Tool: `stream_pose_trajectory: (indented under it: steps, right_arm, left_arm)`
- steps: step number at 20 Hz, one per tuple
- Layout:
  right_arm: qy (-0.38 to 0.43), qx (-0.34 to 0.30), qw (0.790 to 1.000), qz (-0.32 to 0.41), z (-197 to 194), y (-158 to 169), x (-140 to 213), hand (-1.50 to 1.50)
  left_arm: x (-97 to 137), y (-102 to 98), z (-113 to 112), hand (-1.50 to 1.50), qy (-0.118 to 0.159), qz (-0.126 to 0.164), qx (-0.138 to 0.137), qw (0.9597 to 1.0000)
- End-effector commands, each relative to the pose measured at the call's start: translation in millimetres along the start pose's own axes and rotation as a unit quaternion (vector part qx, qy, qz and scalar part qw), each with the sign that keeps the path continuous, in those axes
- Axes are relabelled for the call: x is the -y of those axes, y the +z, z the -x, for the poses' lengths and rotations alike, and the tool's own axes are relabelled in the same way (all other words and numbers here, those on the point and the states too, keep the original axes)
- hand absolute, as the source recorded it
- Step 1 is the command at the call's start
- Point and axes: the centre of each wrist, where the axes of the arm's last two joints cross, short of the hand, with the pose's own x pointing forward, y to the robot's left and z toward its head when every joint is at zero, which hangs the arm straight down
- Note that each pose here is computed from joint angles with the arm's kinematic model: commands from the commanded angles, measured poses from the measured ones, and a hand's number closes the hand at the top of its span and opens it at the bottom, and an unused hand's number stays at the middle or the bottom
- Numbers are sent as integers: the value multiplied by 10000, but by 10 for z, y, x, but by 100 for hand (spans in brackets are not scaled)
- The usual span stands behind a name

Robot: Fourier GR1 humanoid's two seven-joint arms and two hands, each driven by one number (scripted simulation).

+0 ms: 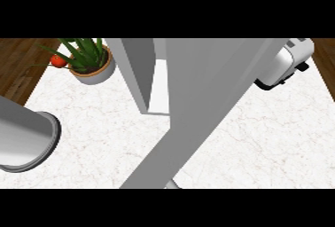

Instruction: Pick up the wine, place it into the cabinet and close the cabinet

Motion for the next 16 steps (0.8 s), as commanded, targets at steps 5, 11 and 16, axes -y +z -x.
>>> stream_pose_trajectory:
  steps: [5, 11, 16]
  right_arm:
    - [89, 10, 9982, 590, -74, -991, 23, 150]
    - [203, 20, 9985, 514, -32, -1597, 377, 150]
    - [126, -372, 9992, -58, 101, -1907, 578, 150]
  left_arm:
    - [-312, 97, -206, -150, 33, 19, 139, 9999]
    - [-345, -35, -343, -150, -51, 144, 251, 9996]
    - [-325, 136, -249, -150, 9, 17, 38, 10000]
